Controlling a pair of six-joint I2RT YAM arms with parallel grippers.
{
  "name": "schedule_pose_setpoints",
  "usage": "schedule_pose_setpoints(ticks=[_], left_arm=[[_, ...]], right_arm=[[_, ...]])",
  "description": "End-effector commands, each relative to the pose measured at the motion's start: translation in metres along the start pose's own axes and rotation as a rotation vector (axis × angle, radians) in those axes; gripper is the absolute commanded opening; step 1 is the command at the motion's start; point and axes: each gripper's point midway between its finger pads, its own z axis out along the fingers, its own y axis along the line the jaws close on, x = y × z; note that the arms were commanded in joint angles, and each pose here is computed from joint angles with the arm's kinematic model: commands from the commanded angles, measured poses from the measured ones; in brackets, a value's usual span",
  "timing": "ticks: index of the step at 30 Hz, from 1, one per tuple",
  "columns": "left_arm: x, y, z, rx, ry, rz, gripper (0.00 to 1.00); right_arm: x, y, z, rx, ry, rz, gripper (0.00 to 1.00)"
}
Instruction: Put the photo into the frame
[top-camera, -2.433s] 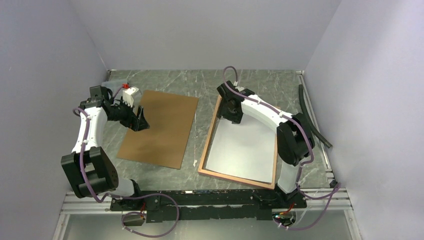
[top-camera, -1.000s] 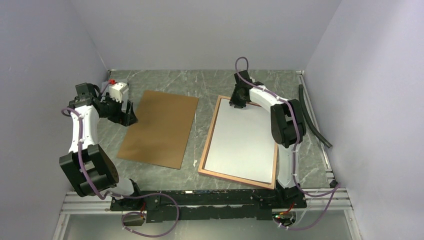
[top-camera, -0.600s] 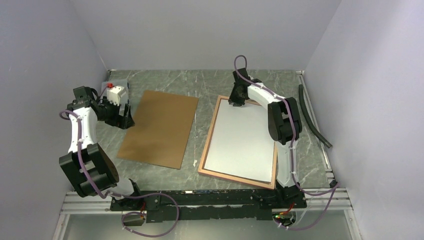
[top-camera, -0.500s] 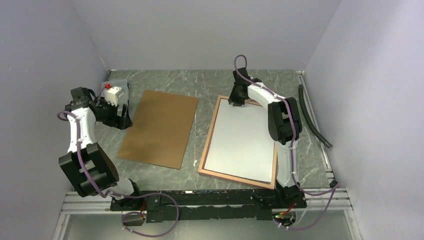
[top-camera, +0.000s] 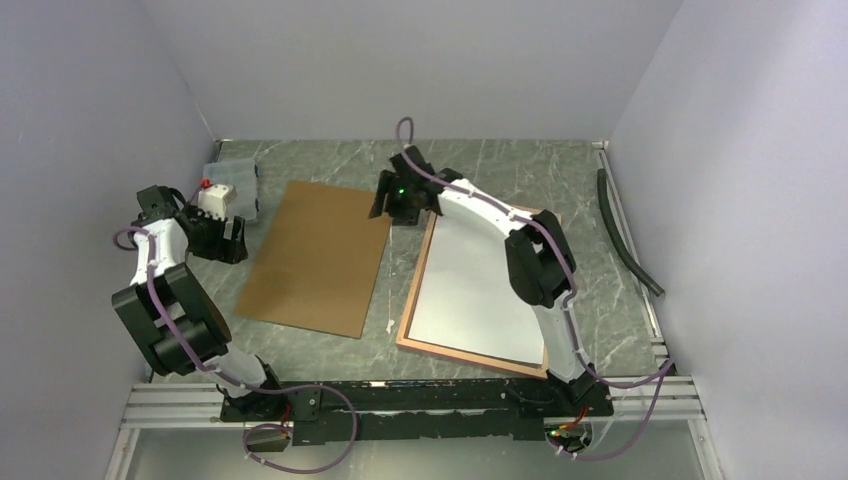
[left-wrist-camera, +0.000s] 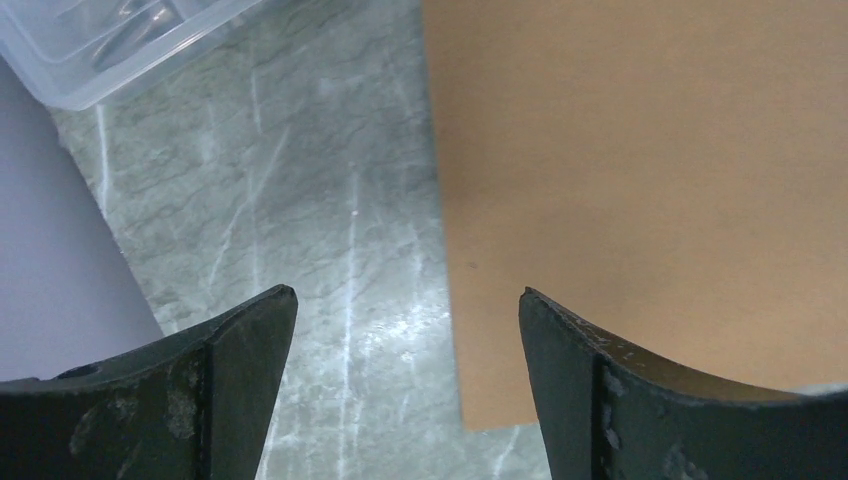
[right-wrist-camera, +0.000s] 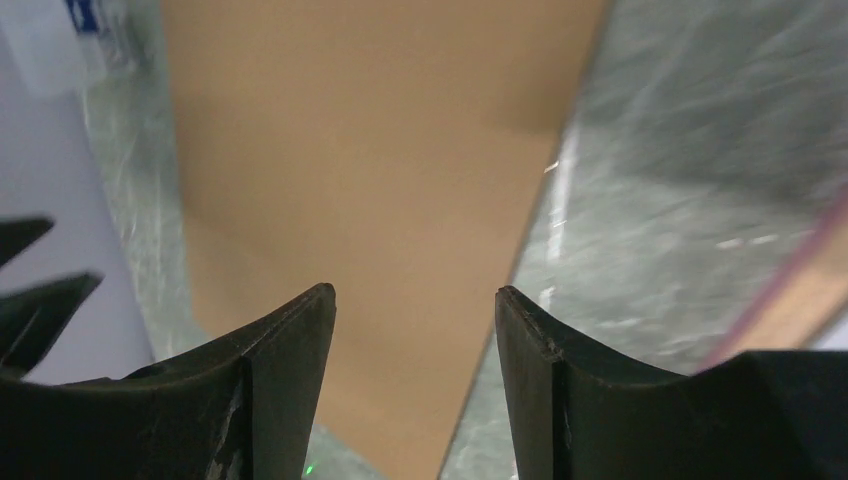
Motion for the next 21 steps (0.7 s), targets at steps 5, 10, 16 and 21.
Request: schedule_pose_setpoints(ticks=[5,10,16,21], left_arm=[[0.006,0.047,0.037,-0.184,0.035,0.042,0.82],[0.009,0.033,0.063,-0.194,0.08,0.123,0.82],[0.022,0.026,0.084,-0.178,0.139,0.125,0.76],[0.038,0.022,0.098,-0.14,0.184,0.111,0.69]], right_arm=[[0.041,0.02,0.016,-0.029,0.095,0.119,0.67],[0.06,0.015,0.018,-0.005,0.137,0.139,0.68],[0.096,0.006,0.03,0.013,0.223,0.176,0.68],[0.113,0.009,0.04,0.016,0.266,0.201,0.68]])
